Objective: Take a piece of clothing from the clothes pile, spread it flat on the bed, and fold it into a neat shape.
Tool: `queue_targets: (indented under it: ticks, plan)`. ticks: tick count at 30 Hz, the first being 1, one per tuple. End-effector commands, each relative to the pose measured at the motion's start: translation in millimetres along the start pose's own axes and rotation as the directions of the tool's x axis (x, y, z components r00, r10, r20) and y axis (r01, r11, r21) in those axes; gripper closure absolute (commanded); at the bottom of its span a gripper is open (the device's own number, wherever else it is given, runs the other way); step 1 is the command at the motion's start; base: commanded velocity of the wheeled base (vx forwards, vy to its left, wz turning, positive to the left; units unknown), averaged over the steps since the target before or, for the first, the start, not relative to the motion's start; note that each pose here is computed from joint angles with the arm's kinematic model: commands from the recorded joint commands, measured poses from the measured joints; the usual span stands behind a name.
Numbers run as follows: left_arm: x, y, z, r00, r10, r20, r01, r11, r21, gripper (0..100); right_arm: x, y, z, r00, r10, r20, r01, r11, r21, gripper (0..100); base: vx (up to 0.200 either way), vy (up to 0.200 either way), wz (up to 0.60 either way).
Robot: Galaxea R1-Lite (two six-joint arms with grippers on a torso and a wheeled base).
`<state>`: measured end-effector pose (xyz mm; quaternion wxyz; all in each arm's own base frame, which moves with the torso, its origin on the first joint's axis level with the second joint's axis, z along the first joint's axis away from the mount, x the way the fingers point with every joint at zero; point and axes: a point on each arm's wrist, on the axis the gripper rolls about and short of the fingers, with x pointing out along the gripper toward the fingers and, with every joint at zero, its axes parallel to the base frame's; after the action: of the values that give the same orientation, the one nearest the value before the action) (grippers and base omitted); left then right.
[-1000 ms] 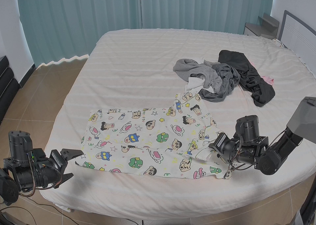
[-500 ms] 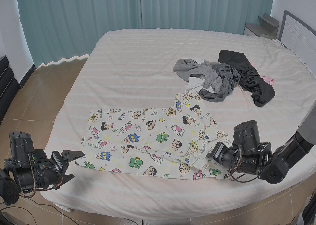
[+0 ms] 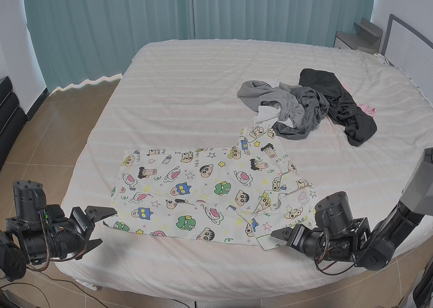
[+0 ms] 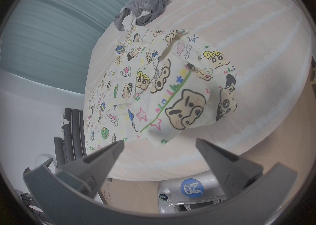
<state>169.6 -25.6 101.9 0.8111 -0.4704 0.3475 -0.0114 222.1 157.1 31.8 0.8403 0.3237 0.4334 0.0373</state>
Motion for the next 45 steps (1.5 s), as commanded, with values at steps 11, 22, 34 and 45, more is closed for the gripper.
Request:
queue_targets:
  ticks: [11, 22, 34, 45]
  plan:
    - [0, 0, 0, 1.0, -0.002, 0.002, 0.002, 1.0, 0.003, 0, -39, 44, 3, 0.96, 0.277, 0.048, -0.273, 0.96, -0.068, 0, 0.0, 0.0, 0.0]
    - [0, 0, 0, 1.0, -0.001, 0.004, 0.001, 1.0, 0.004, 0, 46, 87, 8, 0.984, 0.173, -0.05, -0.179, 0.966, -0.184, 0, 0.0, 0.0, 0.0]
    - [0, 0, 0, 1.0, 0.001, 0.001, -0.001, 1.0, 0.004, 0, 88, 104, 6, 0.991, 0.096, -0.094, -0.115, 0.967, -0.226, 0, 0.0, 0.0, 0.0]
    - [0, 0, 0, 1.0, 0.002, 0.002, -0.002, 1.0, 0.003, 0, 100, 108, 6, 0.991, 0.098, -0.089, -0.116, 0.967, -0.228, 0, 0.0, 0.0, 0.0]
